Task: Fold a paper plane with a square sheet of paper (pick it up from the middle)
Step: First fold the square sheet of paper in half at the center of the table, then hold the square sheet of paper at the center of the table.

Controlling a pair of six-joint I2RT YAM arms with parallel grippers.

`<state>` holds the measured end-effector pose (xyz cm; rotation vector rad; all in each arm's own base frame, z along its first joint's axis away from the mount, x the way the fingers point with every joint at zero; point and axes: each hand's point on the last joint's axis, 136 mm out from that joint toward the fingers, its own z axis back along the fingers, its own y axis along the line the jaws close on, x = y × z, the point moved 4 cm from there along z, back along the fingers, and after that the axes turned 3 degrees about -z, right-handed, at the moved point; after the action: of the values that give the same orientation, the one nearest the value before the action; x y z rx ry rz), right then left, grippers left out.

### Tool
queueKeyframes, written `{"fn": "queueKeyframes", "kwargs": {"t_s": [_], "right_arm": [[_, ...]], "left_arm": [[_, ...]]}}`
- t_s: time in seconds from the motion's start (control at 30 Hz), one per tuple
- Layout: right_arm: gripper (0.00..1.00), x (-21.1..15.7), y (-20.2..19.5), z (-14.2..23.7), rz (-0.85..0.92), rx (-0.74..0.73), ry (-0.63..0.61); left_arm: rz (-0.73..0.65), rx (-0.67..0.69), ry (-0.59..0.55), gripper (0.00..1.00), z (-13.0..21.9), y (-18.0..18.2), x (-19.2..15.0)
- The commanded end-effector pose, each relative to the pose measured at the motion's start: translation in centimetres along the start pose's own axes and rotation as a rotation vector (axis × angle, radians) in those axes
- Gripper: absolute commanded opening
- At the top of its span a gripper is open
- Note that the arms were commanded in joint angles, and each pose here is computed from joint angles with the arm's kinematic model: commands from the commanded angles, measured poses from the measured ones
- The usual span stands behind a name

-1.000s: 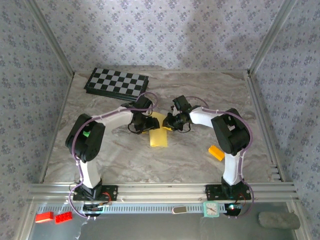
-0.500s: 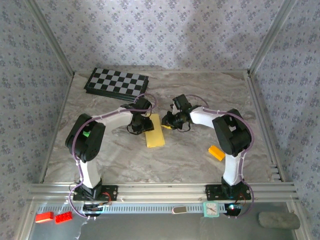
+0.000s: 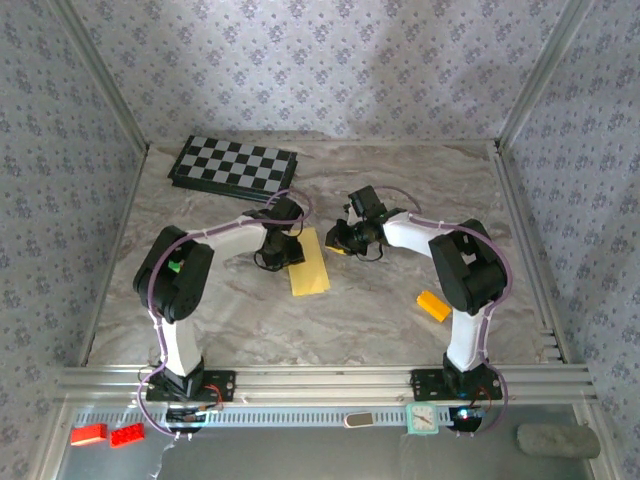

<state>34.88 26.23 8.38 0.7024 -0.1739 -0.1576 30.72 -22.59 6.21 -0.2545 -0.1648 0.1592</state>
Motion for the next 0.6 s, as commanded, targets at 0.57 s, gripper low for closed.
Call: {"fn": "queueKeyframes", "kwargs": {"t_s": [0.57], "right_arm": [[0.23,0.1,0.2,0.4,0.014,0.001,-0.007]], "left_arm": [[0.116,0.128,0.098,0.45,-2.6,2.7,-1.6]]}}
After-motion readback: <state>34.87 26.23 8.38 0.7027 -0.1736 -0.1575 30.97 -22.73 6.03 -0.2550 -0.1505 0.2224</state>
